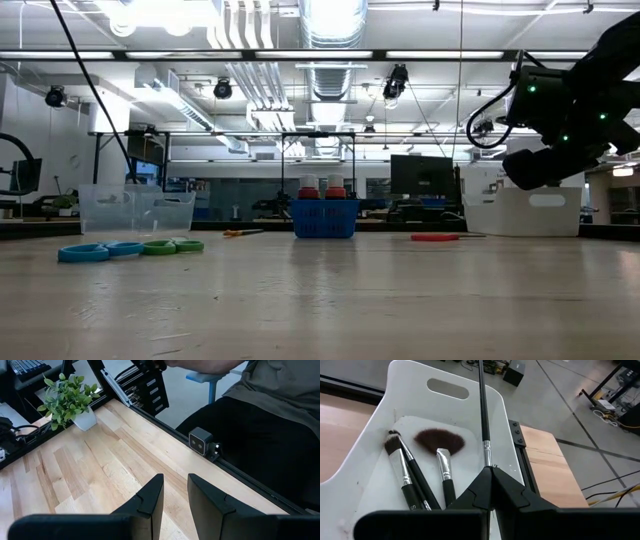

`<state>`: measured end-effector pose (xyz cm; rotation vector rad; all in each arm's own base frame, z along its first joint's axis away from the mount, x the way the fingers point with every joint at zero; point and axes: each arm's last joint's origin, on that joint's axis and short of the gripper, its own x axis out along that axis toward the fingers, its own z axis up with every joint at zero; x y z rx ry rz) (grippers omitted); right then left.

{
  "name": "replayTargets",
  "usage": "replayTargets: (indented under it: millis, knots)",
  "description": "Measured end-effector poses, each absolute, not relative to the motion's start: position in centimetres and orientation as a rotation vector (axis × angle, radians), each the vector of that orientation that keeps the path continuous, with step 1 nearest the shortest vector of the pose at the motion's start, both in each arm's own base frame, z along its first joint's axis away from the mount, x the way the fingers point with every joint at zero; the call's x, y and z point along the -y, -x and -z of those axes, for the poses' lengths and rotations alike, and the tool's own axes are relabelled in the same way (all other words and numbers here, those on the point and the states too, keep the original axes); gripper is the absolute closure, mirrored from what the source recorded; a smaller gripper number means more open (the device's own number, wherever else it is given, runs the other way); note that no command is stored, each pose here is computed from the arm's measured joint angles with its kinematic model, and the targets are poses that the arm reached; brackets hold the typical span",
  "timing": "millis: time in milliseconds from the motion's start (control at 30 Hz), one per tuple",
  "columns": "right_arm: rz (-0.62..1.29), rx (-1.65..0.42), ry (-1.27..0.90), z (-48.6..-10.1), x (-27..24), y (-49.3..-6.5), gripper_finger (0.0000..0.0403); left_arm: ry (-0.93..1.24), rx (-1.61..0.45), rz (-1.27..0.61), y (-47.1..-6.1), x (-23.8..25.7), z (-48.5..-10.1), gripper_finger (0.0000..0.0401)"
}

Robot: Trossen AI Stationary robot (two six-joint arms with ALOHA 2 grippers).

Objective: Pick & Place Paint Supplies
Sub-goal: Put the black brow brush into the white bin

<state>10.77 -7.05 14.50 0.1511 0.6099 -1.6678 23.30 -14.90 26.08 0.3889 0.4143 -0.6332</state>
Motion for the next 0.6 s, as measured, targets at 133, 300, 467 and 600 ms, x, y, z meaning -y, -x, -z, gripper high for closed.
replayTargets:
  millis: [133, 300, 467, 600]
  knots:
    - [1.669, -0.607, -0.154, -14.50, 7.05, -10.77, 0.0394, -0.389, -0.414, 0.633, -23.30, 14.90, -26.08, 0.0306]
    - [1.684, -0.566, -0.193, -14.49, 7.05, -10.78, 0.0394, -0.389, -0.414, 0.633, -23.30, 14.90, -26.08, 0.0306]
    - [1.672, -0.576, -0.209, -14.45, 7.03, -10.80, 0.0394, -0.389, -0.414, 0.633, -23.30, 14.89, -26.08, 0.0306]
    - [1.661, -0.587, -0.222, -14.40, 7.01, -10.82, 0.0394, -0.389, -0.414, 0.633, -23.30, 14.89, -26.08, 0.0306]
